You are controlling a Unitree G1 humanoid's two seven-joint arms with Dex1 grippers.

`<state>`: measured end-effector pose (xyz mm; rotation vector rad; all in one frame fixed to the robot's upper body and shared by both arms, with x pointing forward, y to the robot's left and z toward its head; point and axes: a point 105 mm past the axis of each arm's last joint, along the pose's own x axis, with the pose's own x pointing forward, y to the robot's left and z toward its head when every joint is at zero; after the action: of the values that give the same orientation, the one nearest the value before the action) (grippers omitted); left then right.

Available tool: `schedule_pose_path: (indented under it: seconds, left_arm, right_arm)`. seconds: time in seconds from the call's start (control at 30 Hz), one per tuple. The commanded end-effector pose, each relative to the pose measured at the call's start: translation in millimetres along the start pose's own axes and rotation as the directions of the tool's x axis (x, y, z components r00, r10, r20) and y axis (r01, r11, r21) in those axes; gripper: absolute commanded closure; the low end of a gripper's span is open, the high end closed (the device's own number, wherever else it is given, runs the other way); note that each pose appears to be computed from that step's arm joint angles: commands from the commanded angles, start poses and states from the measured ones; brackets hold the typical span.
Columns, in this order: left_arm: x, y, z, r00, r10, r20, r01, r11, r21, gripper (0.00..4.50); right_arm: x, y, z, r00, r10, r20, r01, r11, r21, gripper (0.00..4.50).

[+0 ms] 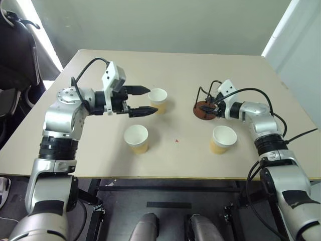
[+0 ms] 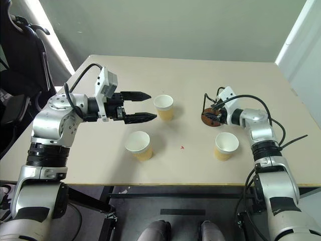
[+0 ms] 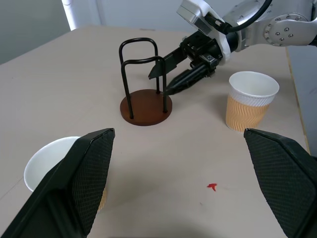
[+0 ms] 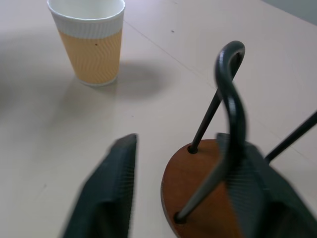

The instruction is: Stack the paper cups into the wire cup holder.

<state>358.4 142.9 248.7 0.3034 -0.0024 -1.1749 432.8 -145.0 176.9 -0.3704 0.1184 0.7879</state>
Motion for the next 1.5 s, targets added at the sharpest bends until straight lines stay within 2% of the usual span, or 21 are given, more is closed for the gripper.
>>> schedule_pose_path:
  seconds: [0.03,0.13,0.27,0.4,0.67,0.87,1.0,1.27,1.5]
  left_arm:
    - [-4.4,1.4,12.7,1.000,0.008,0.015,-0.009,0.999,0.050,0.00]
    - [-4.9,0.7,12.2,1.000,-0.002,0.007,0.002,0.999,0.049,0.00]
    - [-4.2,-10.8,9.6,0.996,-0.085,-0.012,0.085,0.996,0.028,0.00]
    - [-11.6,-29.1,1.1,0.967,-0.227,-0.114,0.229,0.973,0.003,0.00]
    - [-22.2,-25.9,6.2,0.957,-0.250,-0.149,0.253,0.968,0.000,0.00]
    - [-26.5,-25.9,3.0,0.950,-0.258,-0.177,0.262,0.965,-0.004,0.00]
    - [-26.5,-27.6,2.5,0.946,-0.270,-0.181,0.274,0.962,-0.005,0.00]
    - [-29.1,-47.6,-2.3,0.905,-0.371,-0.209,0.369,0.928,-0.049,0.00]
    - [-34.7,-55.3,-7.8,0.879,-0.395,-0.267,0.394,0.917,-0.058,0.00]
  right_arm:
    - [-1.8,1.0,15.5,0.998,0.042,0.036,-0.041,0.999,-0.011,3.45]
    - [-4.9,7.8,18.5,0.993,0.113,0.031,-0.113,0.994,-0.015,4.49]
    - [-10.2,24.1,23.3,0.971,0.237,0.035,-0.237,0.971,-0.001,4.49]
    - [-19.1,42.9,26.6,0.935,0.355,-0.008,-0.355,0.933,-0.059,4.49]
    - [-30.9,63.2,47.0,0.908,0.420,-0.002,-0.416,0.898,-0.146,4.49]
    - [-43.3,105.7,54.7,0.856,0.516,-0.001,-0.506,0.839,-0.199,4.49]
    - [-49.1,133.1,48.5,0.812,0.583,-0.017,-0.575,0.796,-0.188,4.49]
    - [-52.4,147.6,49.1,0.775,0.631,-0.021,-0.624,0.761,-0.176,4.49]
    - [-48.9,148.3,47.3,0.767,0.641,-0.036,-0.635,0.749,-0.189,4.49]
